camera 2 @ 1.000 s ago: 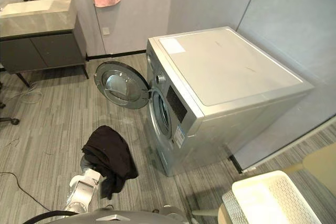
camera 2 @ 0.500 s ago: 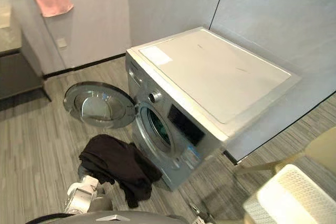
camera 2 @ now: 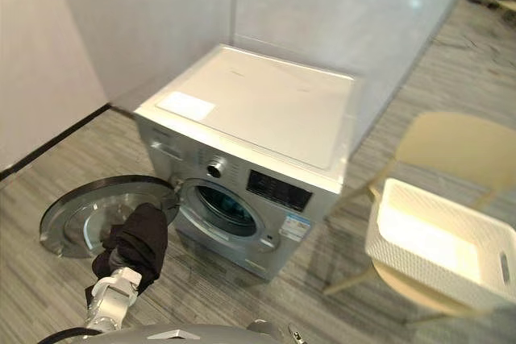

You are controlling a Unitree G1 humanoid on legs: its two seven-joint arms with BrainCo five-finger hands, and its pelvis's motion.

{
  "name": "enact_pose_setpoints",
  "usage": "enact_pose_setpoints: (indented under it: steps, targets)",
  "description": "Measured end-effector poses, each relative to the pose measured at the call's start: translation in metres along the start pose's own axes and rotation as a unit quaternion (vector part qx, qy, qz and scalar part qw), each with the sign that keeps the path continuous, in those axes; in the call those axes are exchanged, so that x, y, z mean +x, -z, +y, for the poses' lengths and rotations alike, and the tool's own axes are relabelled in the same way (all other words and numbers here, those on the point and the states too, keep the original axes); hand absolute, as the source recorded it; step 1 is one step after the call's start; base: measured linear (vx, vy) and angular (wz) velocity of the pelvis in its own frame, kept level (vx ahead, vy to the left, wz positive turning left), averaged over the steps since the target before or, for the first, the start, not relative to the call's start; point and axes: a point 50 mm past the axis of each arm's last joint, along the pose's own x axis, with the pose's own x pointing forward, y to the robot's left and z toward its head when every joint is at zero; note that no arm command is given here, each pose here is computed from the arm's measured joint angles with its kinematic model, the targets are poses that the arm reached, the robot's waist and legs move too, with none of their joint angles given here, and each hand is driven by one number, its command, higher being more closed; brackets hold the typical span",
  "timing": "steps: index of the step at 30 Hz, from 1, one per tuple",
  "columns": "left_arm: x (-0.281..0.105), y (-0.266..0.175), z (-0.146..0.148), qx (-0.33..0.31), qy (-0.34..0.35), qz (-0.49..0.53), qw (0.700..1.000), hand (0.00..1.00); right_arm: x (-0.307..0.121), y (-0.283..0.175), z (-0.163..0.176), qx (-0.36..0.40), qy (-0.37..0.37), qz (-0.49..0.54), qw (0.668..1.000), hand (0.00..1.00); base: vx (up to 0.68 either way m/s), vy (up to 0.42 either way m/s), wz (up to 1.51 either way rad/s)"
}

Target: Pick up the laundry basket with both hands and put the clothes into the washing machine.

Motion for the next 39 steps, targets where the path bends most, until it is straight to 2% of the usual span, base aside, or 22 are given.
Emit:
enact_pose_setpoints:
  steps: [6,9,14,17,19,22,27,31,35,39]
  targets:
    - [-0.001,0.011,-0.01,-0.011,0.015,0.016,1.0,1.0,-0.004,0.008,-0.016,0.004,0.017,0.006,1.0,0.0,-0.05,-0.031,-0.11]
    - [-0.008,0.015,-0.008,-0.016,0.012,0.022,1.0,1.0,-0.005,0.002,-0.016,-0.028,0.009,-0.005,1.0,0.0,-0.07,0.075,-0.64]
    - [-0.006,0.006,-0.019,-0.016,0.036,0.007,0.999,1.0,-0.006,0.003,-0.014,-0.032,0.004,-0.01,0.999,0.0,0.06,0.222,-0.76]
    - [-0.006,0.011,-0.02,-0.013,0.042,0.019,0.999,1.0,-0.009,0.008,-0.028,-0.024,0.026,0.0,0.999,0.0,0.2,0.455,-0.36]
    - [-0.007,0.008,-0.005,0.017,0.026,0.034,0.999,1.0,-0.011,0.026,-0.021,-0.023,0.023,0.03,0.999,0.0,0.23,0.401,-0.16]
    - [-0.006,0.01,0.001,0.036,0.023,0.05,0.998,1.0,-0.006,0.018,-0.013,-0.023,0.016,0.025,0.999,0.0,0.2,0.359,-0.37]
    - [-0.007,0.027,-0.004,0.051,0.035,0.085,0.994,1.0,0.002,-0.009,0.005,-0.046,-0.013,-0.009,0.999,0.0,0.18,0.284,-0.33]
    - [-0.007,0.029,-0.007,0.053,0.042,0.09,0.994,1.0,0.002,-0.013,0.023,-0.061,-0.051,-0.023,0.997,0.0,0.1,0.046,-0.08]
    - [-0.006,0.039,-0.019,0.056,0.067,0.11,0.99,1.0,0.0,-0.011,0.034,-0.066,-0.071,-0.031,0.995,0.0,-0.01,-0.145,-0.13]
    - [0.006,0.037,-0.06,0.057,0.147,0.101,0.982,1.0,0.001,-0.026,0.033,-0.059,-0.07,-0.056,0.994,0.0,-0.06,-0.173,0.07]
